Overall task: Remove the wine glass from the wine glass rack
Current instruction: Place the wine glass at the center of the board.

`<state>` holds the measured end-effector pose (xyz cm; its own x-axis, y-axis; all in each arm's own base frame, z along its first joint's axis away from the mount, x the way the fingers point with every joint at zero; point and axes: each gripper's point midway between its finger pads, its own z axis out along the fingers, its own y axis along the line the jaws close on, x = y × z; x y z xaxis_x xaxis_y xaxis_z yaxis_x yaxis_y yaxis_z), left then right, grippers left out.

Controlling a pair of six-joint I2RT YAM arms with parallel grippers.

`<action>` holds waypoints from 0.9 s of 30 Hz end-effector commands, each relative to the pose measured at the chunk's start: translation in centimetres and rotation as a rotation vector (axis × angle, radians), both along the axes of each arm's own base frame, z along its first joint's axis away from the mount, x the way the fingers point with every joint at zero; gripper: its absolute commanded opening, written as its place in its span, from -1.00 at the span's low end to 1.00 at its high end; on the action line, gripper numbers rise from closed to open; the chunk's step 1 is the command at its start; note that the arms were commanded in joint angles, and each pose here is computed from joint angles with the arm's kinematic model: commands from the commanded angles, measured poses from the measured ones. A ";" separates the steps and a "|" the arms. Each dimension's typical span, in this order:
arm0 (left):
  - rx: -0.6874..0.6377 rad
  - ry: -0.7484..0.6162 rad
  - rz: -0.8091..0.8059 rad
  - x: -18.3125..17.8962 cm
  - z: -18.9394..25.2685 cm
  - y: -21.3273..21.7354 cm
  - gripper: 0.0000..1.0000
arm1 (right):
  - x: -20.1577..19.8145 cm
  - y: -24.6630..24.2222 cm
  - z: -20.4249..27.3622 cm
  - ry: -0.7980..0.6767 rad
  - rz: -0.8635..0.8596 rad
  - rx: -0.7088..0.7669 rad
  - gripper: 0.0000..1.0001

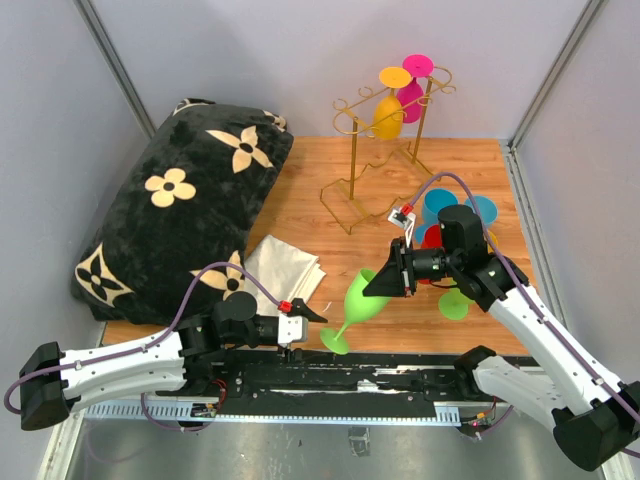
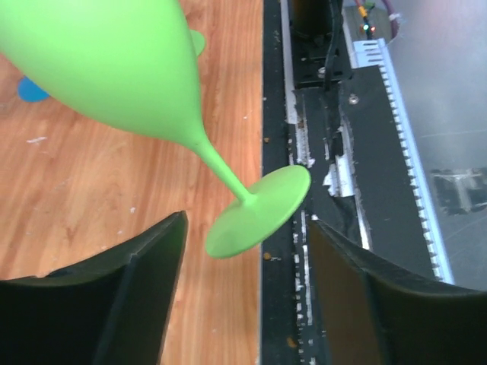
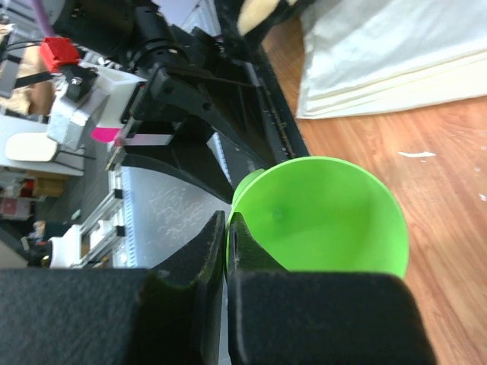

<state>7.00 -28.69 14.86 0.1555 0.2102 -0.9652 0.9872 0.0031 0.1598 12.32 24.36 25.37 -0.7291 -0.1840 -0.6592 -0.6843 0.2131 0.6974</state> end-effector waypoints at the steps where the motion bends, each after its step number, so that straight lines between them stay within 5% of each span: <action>1: -0.040 -0.009 0.079 1.4 1.6 -0.1 0.56 | 1.4 -1.0 0.3 -0.105 -0.106 -0.067 -0.99; 6: -0.096 -0.005 0.213 3.4 2.3 0.3 0.99 | 1.3 -1.9 0.7 -0.190 -0.147 -0.099 -0.99; 16: -0.425 0.258 0.639 8.7 6.3 2.6 0.99 | 3.6 -6.8 -1.9 -0.333 -0.402 -0.505 -0.99; 21: -0.425 0.457 0.835 10.8 5.7 2.8 0.99 | 4.5 -7.6 -3.2 -0.415 -0.449 -0.660 -0.99; 27: -0.351 0.564 0.888 11.0 5.8 1.8 0.99 | 5.5 -7.6 -5.0 -0.458 -0.485 -0.716 -0.99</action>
<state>17.07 -27.17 19.21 -0.3255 -0.1738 -0.9294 0.6499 0.6729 -0.3534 16.47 18.16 20.95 -0.5679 -0.3846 -0.7277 -0.6352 0.7670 0.0904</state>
